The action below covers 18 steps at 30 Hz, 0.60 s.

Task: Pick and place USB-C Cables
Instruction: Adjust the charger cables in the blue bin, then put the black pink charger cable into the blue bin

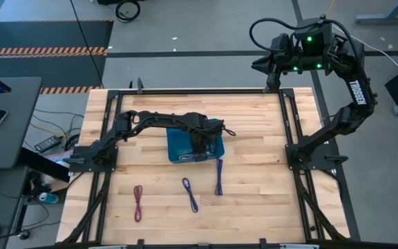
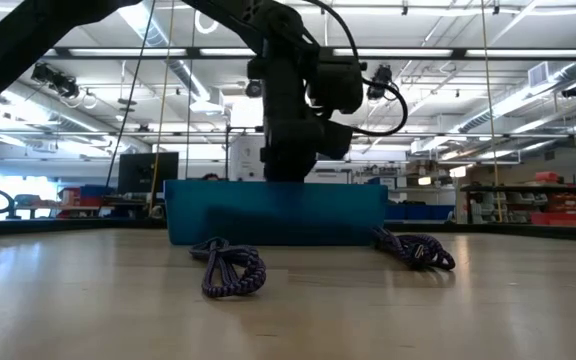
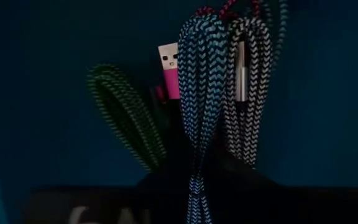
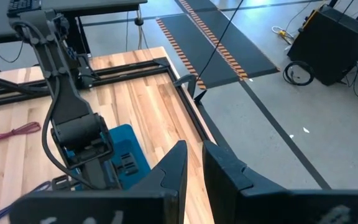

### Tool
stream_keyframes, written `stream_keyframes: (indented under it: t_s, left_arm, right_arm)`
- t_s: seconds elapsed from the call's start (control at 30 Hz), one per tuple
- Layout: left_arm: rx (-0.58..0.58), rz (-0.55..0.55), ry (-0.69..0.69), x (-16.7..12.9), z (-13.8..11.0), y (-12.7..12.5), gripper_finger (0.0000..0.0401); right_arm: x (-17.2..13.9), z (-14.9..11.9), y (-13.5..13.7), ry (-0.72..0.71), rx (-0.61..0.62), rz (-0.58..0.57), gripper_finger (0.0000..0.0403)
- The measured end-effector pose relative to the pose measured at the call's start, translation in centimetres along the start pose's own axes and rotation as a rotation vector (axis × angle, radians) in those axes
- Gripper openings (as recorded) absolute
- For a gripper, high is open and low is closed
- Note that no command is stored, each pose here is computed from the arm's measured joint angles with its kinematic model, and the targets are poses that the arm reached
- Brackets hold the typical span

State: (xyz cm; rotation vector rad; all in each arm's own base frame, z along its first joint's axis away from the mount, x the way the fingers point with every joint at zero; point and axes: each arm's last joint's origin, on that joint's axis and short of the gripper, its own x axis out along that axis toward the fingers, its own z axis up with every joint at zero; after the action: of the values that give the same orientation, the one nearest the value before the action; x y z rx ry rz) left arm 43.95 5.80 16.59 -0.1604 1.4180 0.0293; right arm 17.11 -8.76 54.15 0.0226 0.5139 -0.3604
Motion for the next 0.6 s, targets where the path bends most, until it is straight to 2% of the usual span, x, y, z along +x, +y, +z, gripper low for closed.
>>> stream_keyframes:
  t_s: [0.2,0.33,0.47,0.6]
  left_arm:
    - [0.002,0.023,-0.021,-0.7,0.4,0.2,0.0139]
    - [-0.002,0.025,-0.024,-1.3,0.6,0.1,0.0195]
    - [-0.075,0.024,-0.004,-2.9,0.8,0.3,0.0228]
    - [-0.184,0.051,0.06,-5.5,0.6,1.2,0.0235]
  right_arm:
    - [0.0,0.0,0.0,0.0,-0.002,0.0,0.0055]
    - [0.0,0.0,0.0,0.0,-0.004,0.0,0.0055]
    - [0.0,0.0,0.0,-0.001,-0.005,0.0,0.0055]
    - [0.0,0.0,0.0,-0.001,-0.005,-0.001,0.0055]
